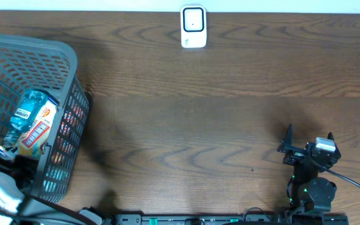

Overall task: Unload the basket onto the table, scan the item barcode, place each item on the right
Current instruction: 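Carry the mint-green snack out and place it on the table center, then reach the left gripper into the basket and grasp the red-orange chocolate bar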

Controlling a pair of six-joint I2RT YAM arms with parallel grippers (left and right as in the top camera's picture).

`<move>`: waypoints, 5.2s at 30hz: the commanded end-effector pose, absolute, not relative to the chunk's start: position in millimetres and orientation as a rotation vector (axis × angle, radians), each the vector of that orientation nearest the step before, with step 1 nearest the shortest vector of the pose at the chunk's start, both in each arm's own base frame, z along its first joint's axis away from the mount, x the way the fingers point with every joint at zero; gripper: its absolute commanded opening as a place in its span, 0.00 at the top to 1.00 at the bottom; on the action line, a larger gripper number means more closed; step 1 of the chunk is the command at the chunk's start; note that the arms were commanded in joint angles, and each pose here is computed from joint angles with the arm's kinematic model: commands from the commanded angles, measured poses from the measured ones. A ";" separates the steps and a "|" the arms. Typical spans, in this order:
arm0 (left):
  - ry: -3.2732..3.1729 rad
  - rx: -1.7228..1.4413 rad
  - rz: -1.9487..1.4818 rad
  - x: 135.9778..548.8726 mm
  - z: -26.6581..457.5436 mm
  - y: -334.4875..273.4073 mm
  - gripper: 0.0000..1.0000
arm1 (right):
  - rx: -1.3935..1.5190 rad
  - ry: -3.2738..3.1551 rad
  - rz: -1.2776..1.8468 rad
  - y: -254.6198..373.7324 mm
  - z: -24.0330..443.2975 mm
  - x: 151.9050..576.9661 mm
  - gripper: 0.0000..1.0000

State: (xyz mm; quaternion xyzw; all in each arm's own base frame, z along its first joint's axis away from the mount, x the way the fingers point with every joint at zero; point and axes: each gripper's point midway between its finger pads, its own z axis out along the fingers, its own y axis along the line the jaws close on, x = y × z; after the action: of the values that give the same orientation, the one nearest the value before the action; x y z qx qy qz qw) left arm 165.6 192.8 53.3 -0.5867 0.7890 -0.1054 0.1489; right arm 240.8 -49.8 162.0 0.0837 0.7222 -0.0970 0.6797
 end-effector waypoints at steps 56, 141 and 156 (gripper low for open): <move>2.662 -0.277 -0.861 374.8 30.3 -293.5 0.92 | 0.177 1.623 -0.231 -50.2 160.9 240.7 0.01; 1.786 -2.191 0.523 196.5 125.7 193.2 0.01 | 0.177 1.623 -0.231 -50.2 160.9 240.7 0.01; 1.753 -2.520 0.256 212.7 82.7 153.2 0.01 | 0.177 1.623 -0.231 -50.2 160.9 240.7 0.01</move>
State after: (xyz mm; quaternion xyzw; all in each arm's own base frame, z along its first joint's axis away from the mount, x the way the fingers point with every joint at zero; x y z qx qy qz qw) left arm 209.4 164.9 87.8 -0.8110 0.5713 0.1137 0.0540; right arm 240.8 -49.8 161.9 0.0838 0.7222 -0.0971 0.6797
